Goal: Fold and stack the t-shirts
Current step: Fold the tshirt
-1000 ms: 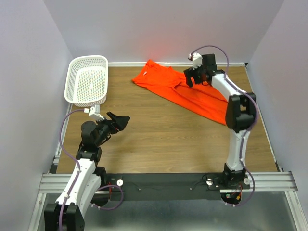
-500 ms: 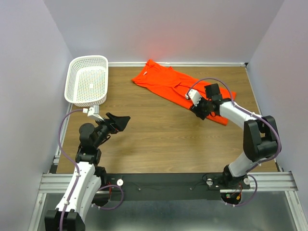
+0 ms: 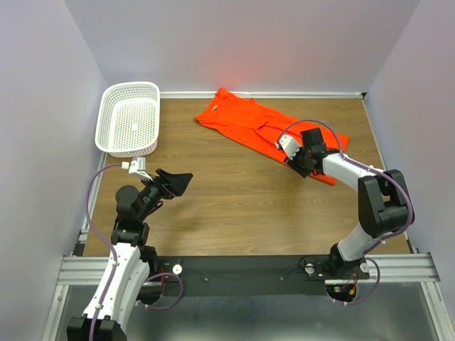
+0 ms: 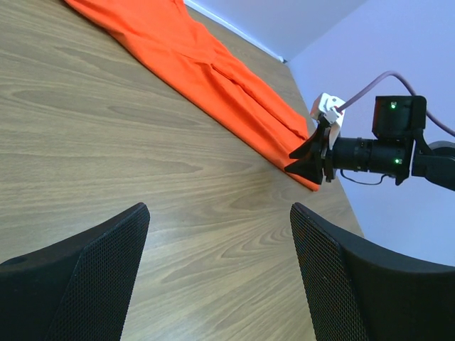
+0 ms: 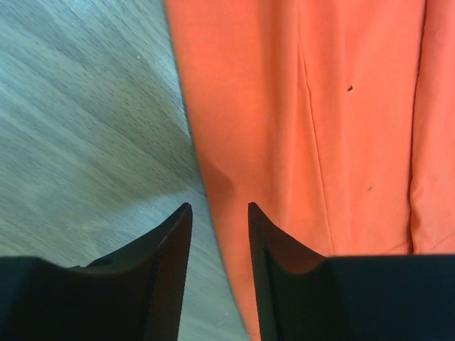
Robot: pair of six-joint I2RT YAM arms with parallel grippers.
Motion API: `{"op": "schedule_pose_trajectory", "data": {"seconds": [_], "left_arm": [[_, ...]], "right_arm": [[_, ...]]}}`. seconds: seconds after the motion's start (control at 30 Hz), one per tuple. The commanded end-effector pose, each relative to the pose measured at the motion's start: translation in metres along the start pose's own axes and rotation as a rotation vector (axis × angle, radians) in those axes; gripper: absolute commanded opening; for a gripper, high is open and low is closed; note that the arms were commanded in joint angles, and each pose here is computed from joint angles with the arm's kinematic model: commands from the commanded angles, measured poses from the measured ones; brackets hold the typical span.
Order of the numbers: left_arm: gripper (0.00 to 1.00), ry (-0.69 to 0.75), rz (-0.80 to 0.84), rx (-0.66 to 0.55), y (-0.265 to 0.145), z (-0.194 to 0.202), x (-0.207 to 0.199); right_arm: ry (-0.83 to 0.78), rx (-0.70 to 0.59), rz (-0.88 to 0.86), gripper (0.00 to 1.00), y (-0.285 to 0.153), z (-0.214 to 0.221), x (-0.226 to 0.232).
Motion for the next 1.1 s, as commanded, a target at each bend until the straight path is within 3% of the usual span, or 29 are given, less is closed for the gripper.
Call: {"op": "schedule_pose_trajectory", "data": {"seconds": [0.0, 0.43, 0.5, 0.6, 0.73, 1.07], "left_arm": [[0.88, -0.004, 0.026, 0.019, -0.001, 0.005, 0.000], [0.88, 0.000, 0.038, 0.017, -0.002, 0.004, -0.002], [0.88, 0.000, 0.039, 0.018, -0.002, 0.005, -0.002], [0.88, 0.000, 0.040, 0.017, -0.002, 0.005, -0.003], [0.88, 0.001, 0.040, 0.015, -0.002, 0.004, -0.003], [0.88, -0.010, 0.032, 0.012, 0.000, 0.003, -0.001]], "right_arm": [[0.012, 0.049, 0.008, 0.40, 0.010, 0.011, 0.007], [0.001, 0.136, 0.007, 0.29, 0.023, 0.027, 0.013], [-0.003, 0.136, 0.007, 0.21, 0.023, 0.027, 0.013], [-0.011, 0.130, 0.006, 0.00, 0.021, 0.027, 0.013], [-0.035, 0.108, -0.029, 0.01, 0.015, 0.027, 0.022], [-0.156, 0.041, -0.323, 0.01, -0.005, 0.008, 0.118]]}}
Point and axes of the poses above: each gripper's point midway between its finger pads, its own y axis out along the fingers, its own x axis along the line the jaws close on, z = x × y, the point moved 6 cm from there along -y, back along the fingers, and after that the axes turned 1 degree about -y, right-handed, at the moved point
